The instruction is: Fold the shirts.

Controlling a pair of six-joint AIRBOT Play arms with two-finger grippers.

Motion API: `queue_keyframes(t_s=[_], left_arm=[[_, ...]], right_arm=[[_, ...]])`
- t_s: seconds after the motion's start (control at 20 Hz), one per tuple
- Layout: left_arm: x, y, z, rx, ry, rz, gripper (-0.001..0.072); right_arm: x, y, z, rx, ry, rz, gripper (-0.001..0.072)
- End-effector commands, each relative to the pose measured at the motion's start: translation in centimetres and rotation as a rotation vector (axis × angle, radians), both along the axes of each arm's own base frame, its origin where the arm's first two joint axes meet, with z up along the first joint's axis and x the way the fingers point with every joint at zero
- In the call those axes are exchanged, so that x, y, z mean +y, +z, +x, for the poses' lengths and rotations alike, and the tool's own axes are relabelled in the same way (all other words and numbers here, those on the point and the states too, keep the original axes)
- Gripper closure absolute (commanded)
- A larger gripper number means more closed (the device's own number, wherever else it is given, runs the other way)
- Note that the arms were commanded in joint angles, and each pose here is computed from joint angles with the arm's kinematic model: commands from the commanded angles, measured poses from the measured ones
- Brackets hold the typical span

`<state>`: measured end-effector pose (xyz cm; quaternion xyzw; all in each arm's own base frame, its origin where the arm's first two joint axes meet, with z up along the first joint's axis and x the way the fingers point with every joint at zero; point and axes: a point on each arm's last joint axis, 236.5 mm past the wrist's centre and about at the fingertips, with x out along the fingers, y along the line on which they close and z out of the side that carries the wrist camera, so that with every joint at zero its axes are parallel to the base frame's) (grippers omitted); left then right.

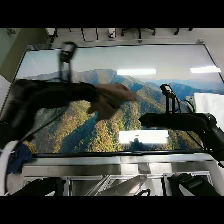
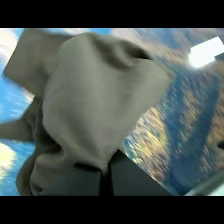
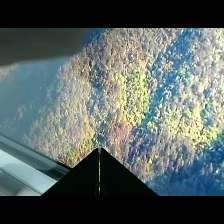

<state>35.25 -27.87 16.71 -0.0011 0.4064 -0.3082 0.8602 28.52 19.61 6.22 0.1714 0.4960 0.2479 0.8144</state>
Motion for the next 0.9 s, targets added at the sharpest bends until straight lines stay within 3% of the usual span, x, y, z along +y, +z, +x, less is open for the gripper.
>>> queue_keyframes(t_s=[0.0, 0.05, 0.15, 0.25, 0.35, 0.6, 0.85], left_arm=[[-7.3, -7.5, -2.6, 0.158, -0.105, 0.044, 0.0697], [-8.7, -9.4, -2.6, 0.194, -0.105, 0.037, 0.0649], [-10.0, -11.5, -2.6, 0.277, -0.091, -0.01, 0.0091], [-8.5, -11.5, -2.3, 0.346, -0.065, -0.027, 0.008], [-4.4, -10.9, -2.0, 0.406, -0.028, 0.01, 0.008], [3.3, -13.1, -6.3, 0.583, 0.057, 0.071, 0.008], [-0.1, -18.1, -10.9, 0.624, 0.179, -0.21, 0.008]], right_arm=[[0.1, -0.2, -0.6, 0.022, 0.014, -0.003, 0.0687], [0.1, -0.1, -0.6, 0.023, 0.016, -0.003, 0.0687], [-0.9, 0.2, -0.8, 0.041, 0.018, -0.024, 0.0687], [-3.7, 1.5, 0.0, 0.064, -0.035, -0.043, 0.0644], [-8.5, 2.4, 1.7, 0.061, -0.15, -0.076, 0.0207], [-19.0, -2.1, 4.9, 0.189, -0.407, -0.059, 0.0208], [-17.7, -10.5, 6.8, 0.389, -0.337, 0.075, 0.0209]])
